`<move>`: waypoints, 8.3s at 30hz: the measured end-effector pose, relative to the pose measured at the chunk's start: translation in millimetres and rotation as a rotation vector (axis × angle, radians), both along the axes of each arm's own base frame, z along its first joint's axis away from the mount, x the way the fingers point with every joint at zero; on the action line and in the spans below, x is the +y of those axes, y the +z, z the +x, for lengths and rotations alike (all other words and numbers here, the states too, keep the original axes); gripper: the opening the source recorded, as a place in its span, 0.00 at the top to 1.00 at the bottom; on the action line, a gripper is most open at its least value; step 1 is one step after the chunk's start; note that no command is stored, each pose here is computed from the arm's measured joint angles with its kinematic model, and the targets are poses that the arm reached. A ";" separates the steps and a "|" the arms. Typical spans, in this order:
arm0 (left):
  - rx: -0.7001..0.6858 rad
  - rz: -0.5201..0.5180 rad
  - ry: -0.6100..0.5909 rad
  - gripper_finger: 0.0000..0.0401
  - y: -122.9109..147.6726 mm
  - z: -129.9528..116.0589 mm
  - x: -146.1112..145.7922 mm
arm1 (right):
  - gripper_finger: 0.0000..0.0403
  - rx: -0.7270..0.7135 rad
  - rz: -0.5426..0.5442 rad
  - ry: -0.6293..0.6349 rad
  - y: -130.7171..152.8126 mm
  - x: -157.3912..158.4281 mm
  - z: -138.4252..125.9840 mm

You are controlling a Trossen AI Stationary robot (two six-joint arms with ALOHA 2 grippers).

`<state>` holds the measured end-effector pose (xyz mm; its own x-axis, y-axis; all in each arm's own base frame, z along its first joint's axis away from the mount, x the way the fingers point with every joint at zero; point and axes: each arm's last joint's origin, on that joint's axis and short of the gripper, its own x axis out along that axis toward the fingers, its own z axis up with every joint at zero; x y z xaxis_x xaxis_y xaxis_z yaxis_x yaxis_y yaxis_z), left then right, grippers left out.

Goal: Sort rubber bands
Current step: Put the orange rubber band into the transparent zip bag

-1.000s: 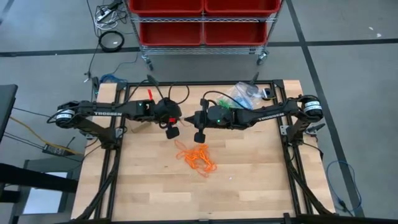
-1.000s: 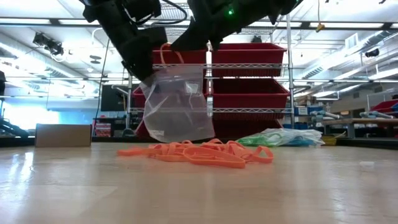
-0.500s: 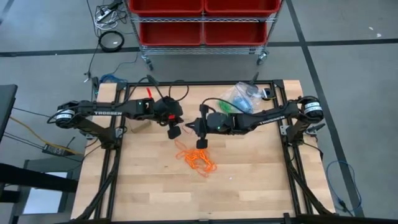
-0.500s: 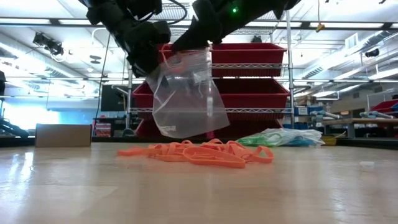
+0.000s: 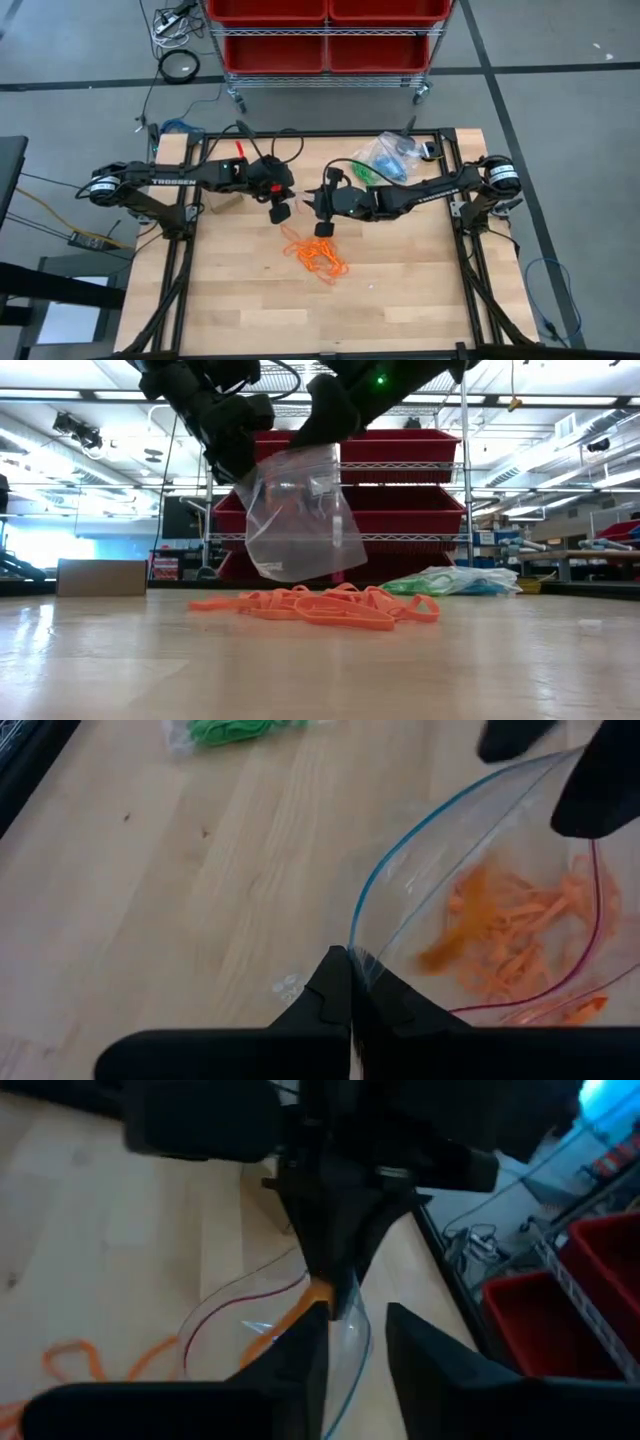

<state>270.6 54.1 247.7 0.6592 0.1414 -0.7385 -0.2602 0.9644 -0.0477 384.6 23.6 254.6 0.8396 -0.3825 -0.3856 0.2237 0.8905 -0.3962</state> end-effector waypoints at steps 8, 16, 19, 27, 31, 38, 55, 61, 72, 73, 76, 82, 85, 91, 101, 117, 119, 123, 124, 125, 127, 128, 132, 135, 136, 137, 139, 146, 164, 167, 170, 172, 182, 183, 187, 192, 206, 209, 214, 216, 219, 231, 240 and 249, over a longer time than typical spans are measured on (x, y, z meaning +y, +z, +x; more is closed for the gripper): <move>0.031 0.013 0.014 1.00 -1.7 -2.2 0.2 | 0.66 -0.006 0.087 0.021 16.7 15.7 -16.4; 0.052 0.045 0.026 1.00 -2.6 -3.4 1.0 | 0.68 0.175 0.294 0.082 27.6 34.8 -66.3; 0.050 0.047 0.024 1.00 -2.5 -3.2 1.1 | 0.69 0.236 0.423 0.108 4.1 38.5 -77.0; 0.048 0.048 0.024 1.00 -2.4 -3.0 0.8 | 0.69 0.234 0.613 0.244 -73.7 52.9 -81.1; 0.050 0.048 0.025 1.00 -2.4 -3.1 0.7 | 0.70 0.325 0.666 0.246 -111.7 57.7 -82.5; 0.036 0.050 0.024 1.00 -1.7 -2.0 0.6 | 0.72 0.317 0.734 0.332 -138.5 66.9 -65.5; 0.026 0.050 0.009 1.00 -1.1 -0.7 -2.9 | 1.00 0.267 0.778 0.421 -100.8 51.2 -69.4; 0.028 0.052 0.005 1.00 -1.1 -0.7 -3.0 | 1.00 0.260 0.730 0.382 -80.0 40.5 -79.7; 0.028 0.056 0.001 1.00 -1.0 -0.7 -3.0 | 1.00 0.347 0.746 0.382 -83.9 42.2 -86.5; 0.028 0.056 0.001 1.00 -1.1 -0.6 -2.9 | 1.00 0.364 0.748 0.382 -85.0 43.4 -87.8; 0.028 0.057 0.001 1.00 -1.1 -0.7 -3.0 | 0.98 0.393 0.744 0.384 -86.8 47.6 -90.6; 0.028 0.057 0.000 0.98 -1.0 -0.6 -2.9 | 0.84 0.389 0.721 0.356 -87.2 53.7 -92.2; 0.025 0.056 0.002 0.96 -0.8 -0.4 -2.9 | 0.77 0.389 0.740 0.334 -88.8 53.4 -93.2; -0.009 0.062 0.004 0.96 1.5 2.0 -2.5 | 0.73 0.400 0.788 0.283 -100.4 51.4 -100.8; -0.109 0.080 0.007 0.96 8.6 8.6 -1.3 | 0.73 0.394 0.892 0.276 -130.1 55.4 -89.4; -0.316 0.099 0.045 0.96 24.9 19.6 1.5 | 0.73 0.346 0.926 0.242 -142.9 56.5 -78.9; -0.303 0.088 0.076 0.96 23.5 18.6 2.5 | 0.73 0.344 0.924 0.241 -142.9 56.5 -78.9; -0.243 0.070 0.137 0.96 18.1 14.9 3.1 | 0.73 0.341 0.924 0.241 -142.8 56.5 -78.7; -0.216 0.064 0.141 0.96 16.1 13.4 2.8 | 0.73 0.340 0.924 0.242 -142.7 56.4 -78.5; -0.182 0.064 0.144 0.96 13.4 11.4 2.6 | 0.73 0.339 0.924 0.242 -142.7 56.4 -78.5; -0.110 0.079 0.151 0.96 8.3 7.3 2.5 | 0.73 0.336 0.921 0.239 -142.6 56.2 -78.4; -0.076 0.093 0.151 0.96 6.1 5.2 2.5 | 0.73 0.336 0.921 0.239 -142.6 56.2 -78.3; 0.002 0.126 0.180 0.96 1.5 0.0 3.1 | 0.73 0.334 0.925 0.235 -142.5 56.1 -78.3; 0.042 0.150 0.152 0.96 -0.4 -2.3 2.7 | 0.73 0.332 0.937 0.223 -142.5 56.0 -78.2; 0.066 0.163 0.132 0.96 -1.6 -3.5 2.5 | 0.73 0.330 0.936 0.219 -142.5 55.9 -78.1; 0.084 0.170 0.120 0.96 -2.5 -4.5 2.3 | 0.73 0.327 0.933 0.215 -142.5 55.7 -78.0; 0.105 0.171 0.115 0.96 -3.7 -6.1 2.0 | 0.73 0.319 0.928 0.203 -142.4 55.4 -77.8; 0.097 0.159 0.134 0.96 -3.5 -5.9 2.1 | 0.89 0.328 0.906 0.204 -143.3 54.7 -78.4; 0.144 0.137 0.120 0.96 -6.5 -9.4 0.6 | 1.00 0.247 0.809 0.134 -94.9 36.4 -94.1; 0.117 0.144 0.119 0.96 1.7 -6.3 1.2 | 1.00 0.190 0.787 0.126 -74.0 30.1 -101.7; 0.071 0.165 0.111 0.96 15.9 -1.3 2.3 | 1.00 0.114 0.764 0.118 -52.2 25.2 -110.6; 0.038 0.174 0.111 0.96 28.2 2.0 2.9 | 1.00 0.061 0.743 0.113 -39.4 22.8 -116.5; 0.020 0.205 0.106 0.96 52.9 4.1 3.5 | 1.00 -0.112 0.545 0.162 37.2 22.2 -100.4; 0.021 0.205 0.106 0.96 52.3 4.0 3.5 | 1.00 -0.114 0.517 0.173 46.2 22.3 -95.1; 0.039 0.203 0.105 0.96 46.7 4.3 3.6 | 1.00 -0.082 0.431 0.186 72.5 20.3 -71.8; 0.055 0.198 0.106 0.96 41.7 6.4 4.0 | 1.00 0.026 0.351 0.152 78.3 10.5 -36.6; 0.072 0.183 0.119 0.96 36.0 10.2 4.7 | 1.00 0.195 0.209 0.053 60.9 -21.3 13.1; 0.069 0.184 0.119 0.96 36.3 10.2 4.7 | 1.00 0.202 0.199 0.034 60.1 -28.4 12.9; 0.071 0.183 0.120 0.96 36.2 10.1 4.7 | 1.00 0.235 0.198 0.012 57.9 -35.7 10.4; 0.070 0.183 0.119 0.96 36.3 10.2 4.7 | 1.00 0.253 0.199 0.009 56.6 -36.2 9.2; 0.066 0.182 0.122 0.96 36.5 10.4 4.8 | 1.00 0.262 0.182 0.024 56.4 -34.7 9.2; 0.045 0.184 0.124 0.96 37.8 11.8 5.0 | 0.81 0.263 0.161 0.019 56.5 -24.4 9.0; 0.046 0.184 0.124 0.96 37.7 11.8 5.0 | 0.64 0.291 0.197 -0.051 63.3 -15.0 -6.0; 0.049 0.183 0.124 0.96 37.5 11.6 5.0 | 0.71 0.379 0.278 -0.088 65.7 39.9 -63.2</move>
